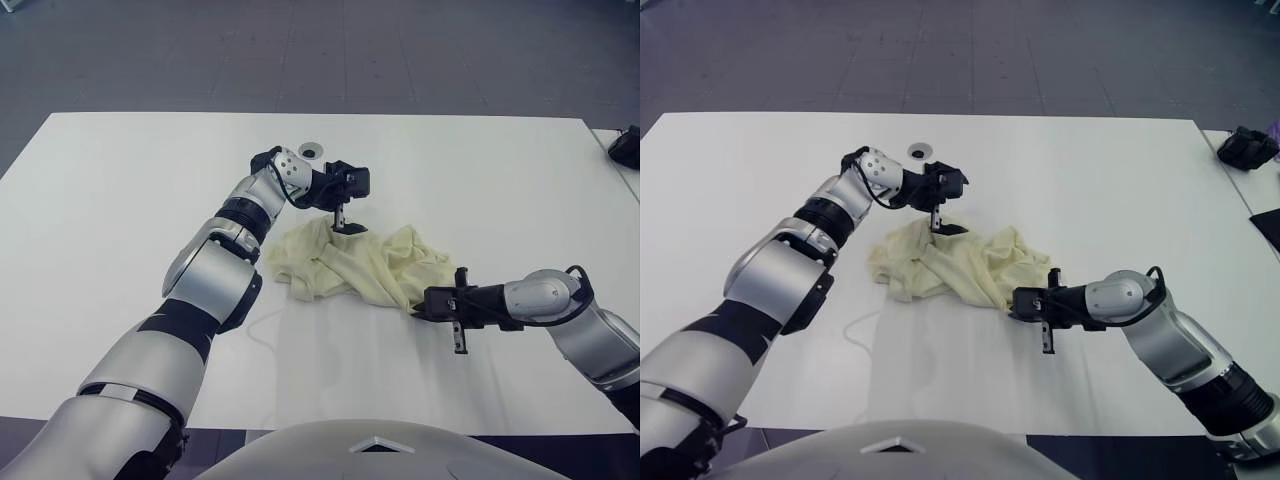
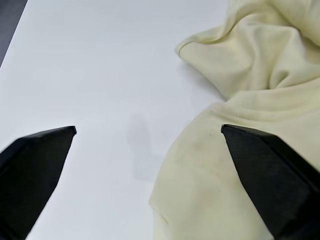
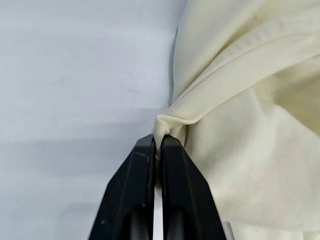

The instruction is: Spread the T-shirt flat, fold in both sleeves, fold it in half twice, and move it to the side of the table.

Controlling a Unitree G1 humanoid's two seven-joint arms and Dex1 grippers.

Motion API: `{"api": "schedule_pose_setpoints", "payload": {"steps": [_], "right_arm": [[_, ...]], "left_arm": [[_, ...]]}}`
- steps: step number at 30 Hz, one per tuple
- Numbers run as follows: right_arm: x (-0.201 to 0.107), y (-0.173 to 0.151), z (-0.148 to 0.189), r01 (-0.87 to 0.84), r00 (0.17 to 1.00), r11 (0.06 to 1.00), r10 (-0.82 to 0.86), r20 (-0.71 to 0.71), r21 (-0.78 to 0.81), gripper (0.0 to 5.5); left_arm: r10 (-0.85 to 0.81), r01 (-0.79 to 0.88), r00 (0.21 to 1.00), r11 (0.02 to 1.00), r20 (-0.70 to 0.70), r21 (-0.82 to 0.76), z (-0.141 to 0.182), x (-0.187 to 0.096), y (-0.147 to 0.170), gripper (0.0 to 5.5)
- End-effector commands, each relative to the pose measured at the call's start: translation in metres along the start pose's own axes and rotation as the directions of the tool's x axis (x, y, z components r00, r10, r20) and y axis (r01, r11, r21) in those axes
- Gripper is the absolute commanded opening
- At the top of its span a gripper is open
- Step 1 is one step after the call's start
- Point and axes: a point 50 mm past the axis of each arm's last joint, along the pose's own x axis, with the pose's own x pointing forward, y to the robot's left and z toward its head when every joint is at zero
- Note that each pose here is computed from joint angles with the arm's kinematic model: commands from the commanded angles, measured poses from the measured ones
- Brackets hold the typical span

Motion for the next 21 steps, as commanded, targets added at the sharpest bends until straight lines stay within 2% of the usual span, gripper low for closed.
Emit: {"api": "schedule_pose_setpoints", "payload": {"steps": [1,6,10,16,21], "right_arm": [[0.004,0.003,-0.009,0.005,0.999,0.999,-0.002,-0.047,0.048,0.02],[0.005,-0.002,-0.006,0.031,0.999,0.997,-0.031,-0.01,0.071,0.02],[0.0,-0.001,-0.007,0.05,0.999,0.995,-0.048,-0.017,0.085,0.02],[-0.003,0.006,-0.008,0.08,0.997,0.989,-0.078,-0.025,0.121,0.02],[-0.006,0.007,-0.006,0.091,0.996,0.988,-0.089,-0.023,0.121,0.02]], "left_arm": [[-0.01,0.009,0.997,1.0,-0.082,-0.003,-0.021,0.003,-0.012,5.4],[-0.054,0.042,0.99,0.995,-0.132,-0.089,-0.066,-0.002,-0.042,5.4],[-0.085,0.07,0.976,0.994,-0.203,-0.079,-0.1,-0.022,-0.061,5.4],[-0.249,0.255,0.955,0.967,-0.162,0.016,-0.108,-0.067,-0.091,5.4],[-0.307,0.319,0.936,0.947,-0.171,0.044,-0.094,-0.085,-0.106,5.4]]}}
